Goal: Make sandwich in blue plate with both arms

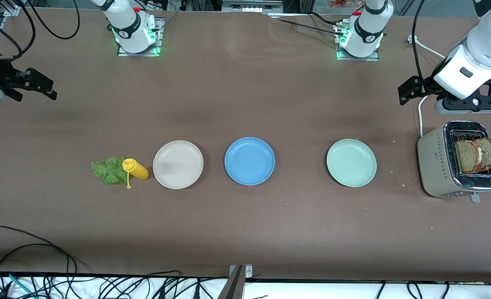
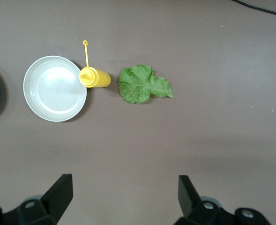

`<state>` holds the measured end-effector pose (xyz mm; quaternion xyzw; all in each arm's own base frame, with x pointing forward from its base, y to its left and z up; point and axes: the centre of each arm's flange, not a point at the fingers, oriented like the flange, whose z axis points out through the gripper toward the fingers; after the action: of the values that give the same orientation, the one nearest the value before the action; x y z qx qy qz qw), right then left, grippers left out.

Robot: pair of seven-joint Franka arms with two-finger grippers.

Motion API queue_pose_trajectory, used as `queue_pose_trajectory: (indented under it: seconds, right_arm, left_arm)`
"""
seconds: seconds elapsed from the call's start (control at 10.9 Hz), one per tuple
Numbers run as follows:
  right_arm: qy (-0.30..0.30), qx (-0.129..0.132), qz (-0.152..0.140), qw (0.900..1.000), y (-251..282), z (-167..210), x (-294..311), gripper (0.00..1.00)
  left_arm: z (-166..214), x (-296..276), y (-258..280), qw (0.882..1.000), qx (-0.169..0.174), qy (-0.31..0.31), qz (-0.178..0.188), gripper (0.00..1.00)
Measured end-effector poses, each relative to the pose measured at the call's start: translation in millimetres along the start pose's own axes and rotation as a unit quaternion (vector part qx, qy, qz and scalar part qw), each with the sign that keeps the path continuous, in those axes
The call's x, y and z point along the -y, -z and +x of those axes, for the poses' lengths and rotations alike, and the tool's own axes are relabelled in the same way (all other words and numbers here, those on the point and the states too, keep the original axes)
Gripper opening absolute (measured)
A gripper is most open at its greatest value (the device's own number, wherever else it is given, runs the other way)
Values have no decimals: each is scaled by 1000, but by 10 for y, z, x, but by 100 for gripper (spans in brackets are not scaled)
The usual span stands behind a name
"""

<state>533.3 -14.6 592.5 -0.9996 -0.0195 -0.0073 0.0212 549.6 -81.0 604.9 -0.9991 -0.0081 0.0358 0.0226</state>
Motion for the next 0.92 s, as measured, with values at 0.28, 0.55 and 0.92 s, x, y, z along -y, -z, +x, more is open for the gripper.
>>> queue_pose_trajectory:
  seconds: [0.28,0.55,0.92]
  right_arm:
    - [0,0,0,1000,0,0,-4,100]
    - [-1,0,0,1000,1,1,-4,100]
    - [1,-5,0,1000,52,9,8,100]
  left_arm:
    - [0,0,0,1000,0,0,0,100]
    - [0,0,0,1000,0,0,0,100]
    - [0,0,0,1000,0,0,0,100]
